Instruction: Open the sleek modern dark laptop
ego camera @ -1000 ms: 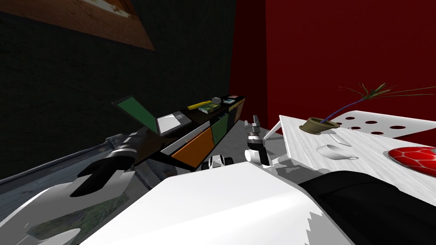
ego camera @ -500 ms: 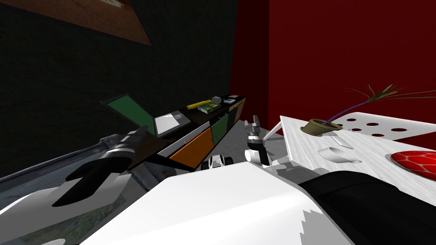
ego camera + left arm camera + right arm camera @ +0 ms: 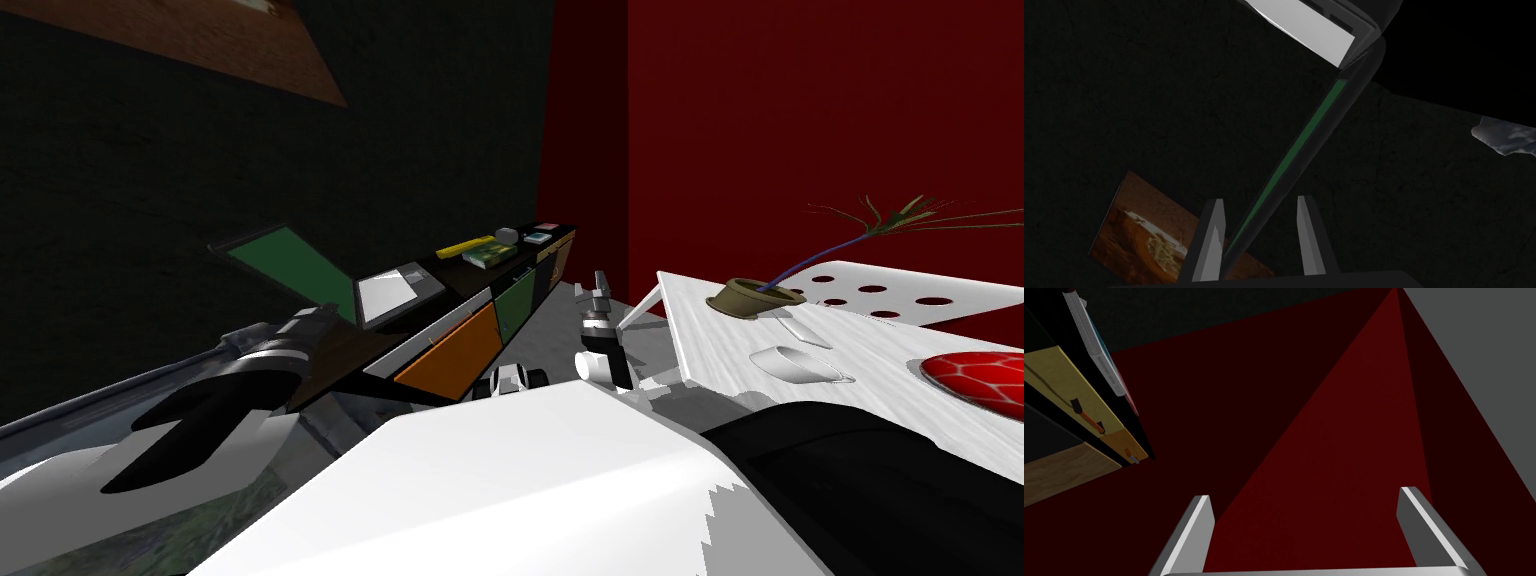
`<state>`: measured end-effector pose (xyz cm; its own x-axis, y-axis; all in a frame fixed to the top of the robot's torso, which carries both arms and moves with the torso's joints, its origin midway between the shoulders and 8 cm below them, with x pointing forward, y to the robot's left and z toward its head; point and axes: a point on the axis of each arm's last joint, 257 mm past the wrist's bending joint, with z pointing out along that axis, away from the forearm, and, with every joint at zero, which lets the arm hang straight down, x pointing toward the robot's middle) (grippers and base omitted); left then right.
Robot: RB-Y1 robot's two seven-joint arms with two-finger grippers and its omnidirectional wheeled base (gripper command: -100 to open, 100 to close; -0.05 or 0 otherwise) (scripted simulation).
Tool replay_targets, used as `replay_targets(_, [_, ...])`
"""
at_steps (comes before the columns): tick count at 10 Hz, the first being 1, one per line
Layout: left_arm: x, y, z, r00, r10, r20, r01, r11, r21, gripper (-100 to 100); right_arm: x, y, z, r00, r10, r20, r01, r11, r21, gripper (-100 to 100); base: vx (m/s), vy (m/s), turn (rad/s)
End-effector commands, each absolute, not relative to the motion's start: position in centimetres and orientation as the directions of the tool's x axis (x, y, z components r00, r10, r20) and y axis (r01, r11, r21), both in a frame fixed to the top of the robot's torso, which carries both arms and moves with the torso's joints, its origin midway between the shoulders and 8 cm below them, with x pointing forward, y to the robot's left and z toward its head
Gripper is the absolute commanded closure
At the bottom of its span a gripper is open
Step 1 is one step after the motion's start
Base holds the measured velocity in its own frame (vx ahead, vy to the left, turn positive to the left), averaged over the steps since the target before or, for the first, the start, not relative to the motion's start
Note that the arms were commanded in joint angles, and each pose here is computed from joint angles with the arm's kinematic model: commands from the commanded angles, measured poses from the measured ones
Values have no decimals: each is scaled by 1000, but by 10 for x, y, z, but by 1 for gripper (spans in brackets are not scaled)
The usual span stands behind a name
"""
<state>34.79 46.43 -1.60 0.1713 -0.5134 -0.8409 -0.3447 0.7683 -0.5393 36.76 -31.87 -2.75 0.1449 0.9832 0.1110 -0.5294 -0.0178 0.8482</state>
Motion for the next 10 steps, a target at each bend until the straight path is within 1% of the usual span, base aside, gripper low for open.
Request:
replay_targets(1, [345,473,-18,137,-478,-868,-384,782,-491,100,368,-319,-27,145,983,111,-529,-18,848,0,0,-27,-24])
replay_targets(5, [338,488,-17,59,-378,-924,-455,814,-362,100,368,-319,-27,145,983,111,-529,-18,848,0,2,-33,-60])
replay_targets(6, [340,487,-16,54,-372,-927,-450,819,-355,100,368,-319,-27,145,983,111,-529,-18,848,0,0,-31,-11])
replay_targets(9, [336,495,-14,-9,-297,-955,-488,834,-255,100,368,-319,-27,145,983,111,-529,-18,848,0,2,-36,-65])
replay_targets(10, [338,494,-13,-12,-292,-956,-484,839,-249,100,368,-319,-27,145,983,111,-529,-18,848,0,5,-30,-15])
